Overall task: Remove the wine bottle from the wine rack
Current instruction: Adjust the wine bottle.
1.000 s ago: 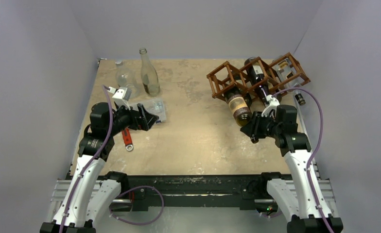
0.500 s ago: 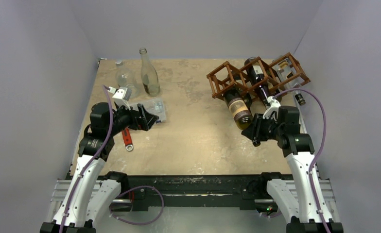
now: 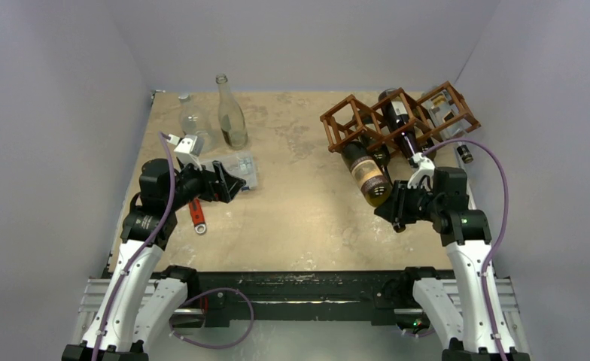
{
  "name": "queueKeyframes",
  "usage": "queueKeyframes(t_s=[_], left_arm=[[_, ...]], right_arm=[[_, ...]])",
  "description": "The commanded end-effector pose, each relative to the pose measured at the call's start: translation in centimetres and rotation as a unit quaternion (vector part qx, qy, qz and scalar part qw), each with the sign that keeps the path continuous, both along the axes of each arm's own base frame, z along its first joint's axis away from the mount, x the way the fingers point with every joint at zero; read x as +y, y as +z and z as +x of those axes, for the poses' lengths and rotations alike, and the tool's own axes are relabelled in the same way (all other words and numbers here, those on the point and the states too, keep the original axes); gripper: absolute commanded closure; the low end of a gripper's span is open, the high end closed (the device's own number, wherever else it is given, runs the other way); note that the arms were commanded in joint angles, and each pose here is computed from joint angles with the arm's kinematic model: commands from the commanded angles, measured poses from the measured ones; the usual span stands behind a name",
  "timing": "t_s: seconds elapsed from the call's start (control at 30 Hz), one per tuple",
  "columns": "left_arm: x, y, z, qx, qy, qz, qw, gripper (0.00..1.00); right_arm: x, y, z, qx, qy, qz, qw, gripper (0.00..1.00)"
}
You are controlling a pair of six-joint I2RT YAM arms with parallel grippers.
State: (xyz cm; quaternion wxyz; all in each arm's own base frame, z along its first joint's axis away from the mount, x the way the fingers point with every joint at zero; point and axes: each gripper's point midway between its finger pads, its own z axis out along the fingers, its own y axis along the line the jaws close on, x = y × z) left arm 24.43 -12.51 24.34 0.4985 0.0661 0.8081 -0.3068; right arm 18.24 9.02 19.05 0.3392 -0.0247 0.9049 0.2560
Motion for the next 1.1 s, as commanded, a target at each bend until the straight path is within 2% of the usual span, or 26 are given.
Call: queueKeyframes(t_s=[0.0,0.7,0.9,1.07], left_arm=[[-0.1,0.9,0.2,-0.023,-0.006,0.006,1.0,0.0],[-0.9,1.2,0.0,-0.026,-0.03,-0.007,0.999,0.0],[-2.4,1.9,-0.9,-0.044,-0.08,-0.027,0.995,0.0],[-4.6,2.7,-2.7,-0.086,-0.15,-0.037,0.984,0.0]], right_arm=[[1.0,5.0,1.1,-0.102,0.037,0.016,0.994,1.0],[2.3,2.8,1.0,-0.048,0.086,0.043,0.994,1.0],[3.3,2.6,1.5,-0.042,0.119,0.036,0.991,1.0],[4.4,2.6,1.7,-0.031,0.159,0.04,0.986,1.0]])
